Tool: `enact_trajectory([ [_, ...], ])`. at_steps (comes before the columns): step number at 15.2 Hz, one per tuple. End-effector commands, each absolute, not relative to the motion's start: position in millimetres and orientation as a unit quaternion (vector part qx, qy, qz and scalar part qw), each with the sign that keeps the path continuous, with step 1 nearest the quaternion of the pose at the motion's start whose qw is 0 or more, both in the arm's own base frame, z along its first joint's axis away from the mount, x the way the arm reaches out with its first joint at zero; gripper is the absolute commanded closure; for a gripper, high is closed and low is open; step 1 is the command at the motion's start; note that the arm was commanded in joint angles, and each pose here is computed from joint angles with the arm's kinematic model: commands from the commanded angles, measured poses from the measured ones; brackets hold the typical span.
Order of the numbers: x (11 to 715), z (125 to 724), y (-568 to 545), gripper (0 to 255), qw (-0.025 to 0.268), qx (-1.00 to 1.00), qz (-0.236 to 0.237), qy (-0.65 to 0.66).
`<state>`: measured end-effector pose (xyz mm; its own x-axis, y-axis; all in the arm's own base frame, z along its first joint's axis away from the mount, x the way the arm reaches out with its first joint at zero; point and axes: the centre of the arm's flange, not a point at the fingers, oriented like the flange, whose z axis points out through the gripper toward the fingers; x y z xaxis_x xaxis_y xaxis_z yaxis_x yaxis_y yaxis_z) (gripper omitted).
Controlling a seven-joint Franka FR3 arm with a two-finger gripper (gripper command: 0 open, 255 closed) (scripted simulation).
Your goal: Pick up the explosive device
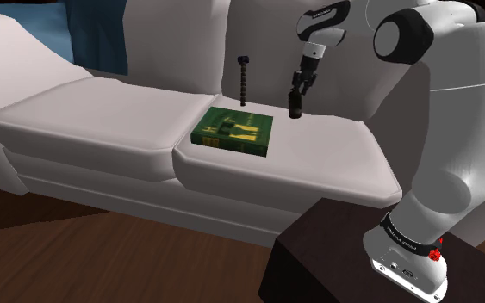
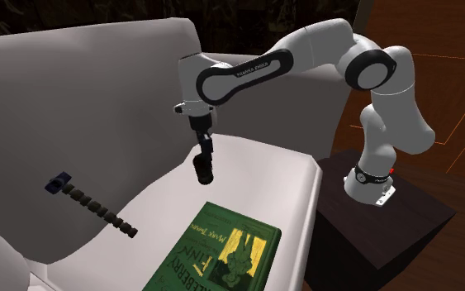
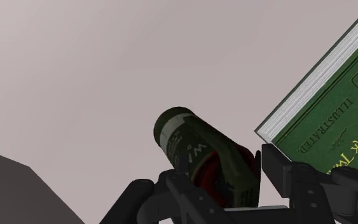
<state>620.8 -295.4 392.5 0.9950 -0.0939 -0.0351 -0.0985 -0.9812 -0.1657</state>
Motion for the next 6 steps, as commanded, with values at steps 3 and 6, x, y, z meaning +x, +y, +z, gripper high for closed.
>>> enact_trajectory([
  [3, 620.8, 413.8, -295.7, 255, 0.084, -0.995, 0.013, 0.048],
  [6, 620.8, 419.9, -295.7, 255, 0.084, -0.995, 0.013, 0.048],
])
